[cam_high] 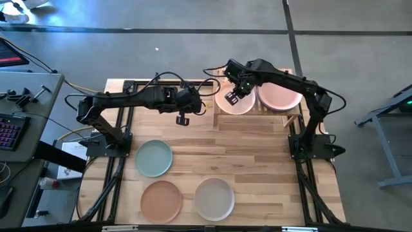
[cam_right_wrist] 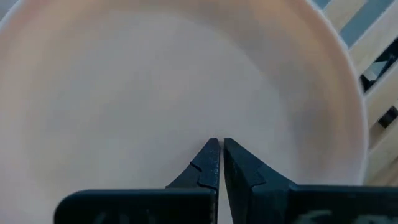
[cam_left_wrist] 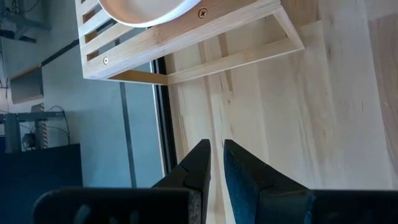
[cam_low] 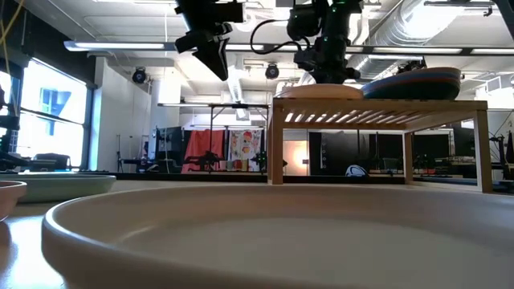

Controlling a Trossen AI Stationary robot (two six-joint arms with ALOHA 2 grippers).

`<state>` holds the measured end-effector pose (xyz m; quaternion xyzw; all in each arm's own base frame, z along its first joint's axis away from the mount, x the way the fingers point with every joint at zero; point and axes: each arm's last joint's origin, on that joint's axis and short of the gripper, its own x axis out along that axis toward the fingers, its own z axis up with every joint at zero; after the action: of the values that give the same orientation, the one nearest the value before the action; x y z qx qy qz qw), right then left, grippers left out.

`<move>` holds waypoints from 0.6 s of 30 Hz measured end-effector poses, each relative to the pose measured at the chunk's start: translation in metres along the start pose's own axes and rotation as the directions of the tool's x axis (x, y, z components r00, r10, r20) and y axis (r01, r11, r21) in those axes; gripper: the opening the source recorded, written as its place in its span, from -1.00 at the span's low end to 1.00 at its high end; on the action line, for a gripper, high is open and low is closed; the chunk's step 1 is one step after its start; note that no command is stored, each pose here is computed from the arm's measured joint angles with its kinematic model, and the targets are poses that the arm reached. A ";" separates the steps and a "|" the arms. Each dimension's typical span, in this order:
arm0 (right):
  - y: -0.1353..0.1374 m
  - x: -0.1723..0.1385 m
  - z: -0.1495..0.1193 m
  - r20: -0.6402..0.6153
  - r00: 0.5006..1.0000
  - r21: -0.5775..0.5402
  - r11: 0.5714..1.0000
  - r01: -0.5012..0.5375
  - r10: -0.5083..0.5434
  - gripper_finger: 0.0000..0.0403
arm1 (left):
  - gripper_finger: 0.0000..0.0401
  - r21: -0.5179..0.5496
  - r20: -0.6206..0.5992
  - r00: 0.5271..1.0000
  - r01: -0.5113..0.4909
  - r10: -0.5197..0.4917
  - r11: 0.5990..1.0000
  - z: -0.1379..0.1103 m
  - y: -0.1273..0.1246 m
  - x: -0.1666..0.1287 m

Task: Place and stack plates onto a shelf
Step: Put the white plate on the shelf

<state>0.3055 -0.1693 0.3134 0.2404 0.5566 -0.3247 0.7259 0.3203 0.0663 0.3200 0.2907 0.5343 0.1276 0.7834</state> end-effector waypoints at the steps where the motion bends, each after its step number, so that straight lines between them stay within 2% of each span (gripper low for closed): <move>1: -0.002 0.000 0.001 0.002 1.000 0.006 1.000 0.001 -0.001 -1.00 | -0.83 0.000 0.000 1.000 0.000 0.000 1.000 0.000 0.000 0.000; 10: -0.015 0.001 0.011 0.063 0.998 0.048 0.999 -0.005 0.002 -1.00 | -0.83 -0.001 0.000 1.000 0.000 0.000 1.000 0.000 0.000 0.000; 18: -0.025 0.002 0.014 0.069 0.998 0.078 0.997 0.001 -0.007 -1.00 | -0.83 -0.001 0.000 1.000 0.000 0.000 1.000 0.000 0.000 0.000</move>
<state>0.2965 -0.1970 0.3154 0.2559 0.5186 -0.3556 0.7342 0.3205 0.0663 0.3200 0.2905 0.5341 0.1278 0.7836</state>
